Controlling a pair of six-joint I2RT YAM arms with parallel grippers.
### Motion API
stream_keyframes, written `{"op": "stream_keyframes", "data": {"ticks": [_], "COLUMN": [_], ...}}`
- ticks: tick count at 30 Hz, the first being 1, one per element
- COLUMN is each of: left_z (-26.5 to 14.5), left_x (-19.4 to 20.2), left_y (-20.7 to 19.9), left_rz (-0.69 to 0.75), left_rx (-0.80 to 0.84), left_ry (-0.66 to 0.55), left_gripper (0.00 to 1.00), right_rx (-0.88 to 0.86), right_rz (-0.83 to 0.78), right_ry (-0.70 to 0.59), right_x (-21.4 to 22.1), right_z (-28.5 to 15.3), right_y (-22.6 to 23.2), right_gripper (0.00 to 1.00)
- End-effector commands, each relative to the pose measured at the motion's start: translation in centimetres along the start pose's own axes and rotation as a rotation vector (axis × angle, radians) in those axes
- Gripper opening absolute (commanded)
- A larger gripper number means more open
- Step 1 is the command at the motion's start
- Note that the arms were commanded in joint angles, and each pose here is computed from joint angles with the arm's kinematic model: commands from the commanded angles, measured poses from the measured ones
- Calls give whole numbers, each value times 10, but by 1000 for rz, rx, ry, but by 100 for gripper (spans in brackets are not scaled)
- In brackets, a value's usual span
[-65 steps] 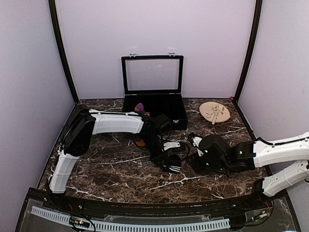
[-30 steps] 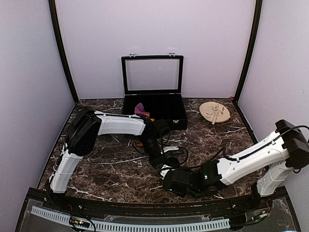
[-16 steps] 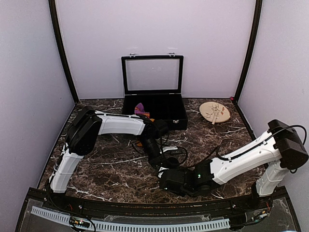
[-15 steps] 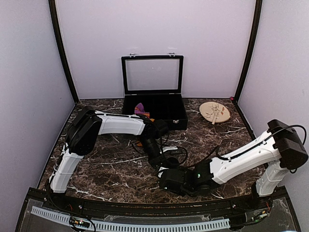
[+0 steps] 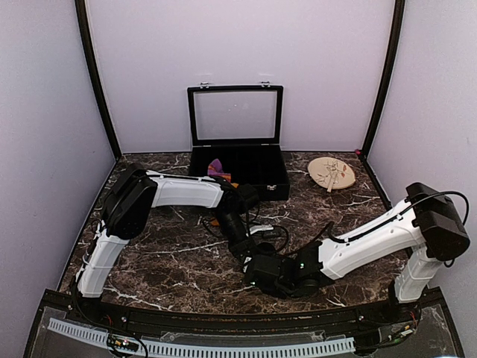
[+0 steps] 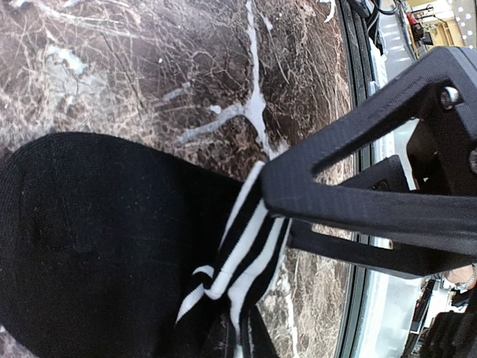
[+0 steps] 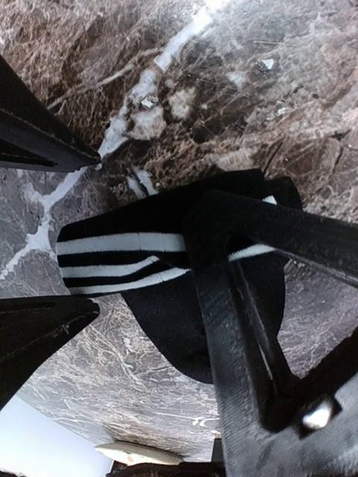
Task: Roll the socks
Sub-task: Roll the sock at the center of the board.
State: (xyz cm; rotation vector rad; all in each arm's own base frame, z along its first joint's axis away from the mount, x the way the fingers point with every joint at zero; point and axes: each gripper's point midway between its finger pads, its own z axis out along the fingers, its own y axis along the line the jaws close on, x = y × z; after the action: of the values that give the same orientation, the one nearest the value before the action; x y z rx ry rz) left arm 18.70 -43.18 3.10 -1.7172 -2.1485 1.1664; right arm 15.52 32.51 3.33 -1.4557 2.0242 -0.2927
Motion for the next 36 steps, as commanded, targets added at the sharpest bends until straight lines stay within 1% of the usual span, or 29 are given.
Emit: {"op": "stream_keyframes", "data": {"ticks": [1, 7, 14, 18, 29, 36], "left_z": [2, 3, 5, 5, 6, 5], "left_x": [10, 11, 14, 15, 16, 17], "left_y": [-1, -1, -1, -1, -2, -4], "left_rz": [-19, -23, -31, -32, -36, -40], "left_rx": [21, 24, 28, 30, 39, 45], "left_ry": [29, 29, 34, 36, 37, 38], "left_gripper": [0, 0, 0, 0, 0, 0], "right_rx": [-15, -27, -43, -54, -80, -115], "right_rz": [-4, -13, -30, -34, -19, -7], "right_ry": [-13, -16, -25, -15, 29, 48], "right_x": [-10, -10, -14, -12, -3, 0], "right_z": [5, 8, 12, 15, 25, 29], "right_y": [-1, -2, 0, 1, -1, 0], "right_gripper": [52, 48, 47, 44, 31, 17]}}
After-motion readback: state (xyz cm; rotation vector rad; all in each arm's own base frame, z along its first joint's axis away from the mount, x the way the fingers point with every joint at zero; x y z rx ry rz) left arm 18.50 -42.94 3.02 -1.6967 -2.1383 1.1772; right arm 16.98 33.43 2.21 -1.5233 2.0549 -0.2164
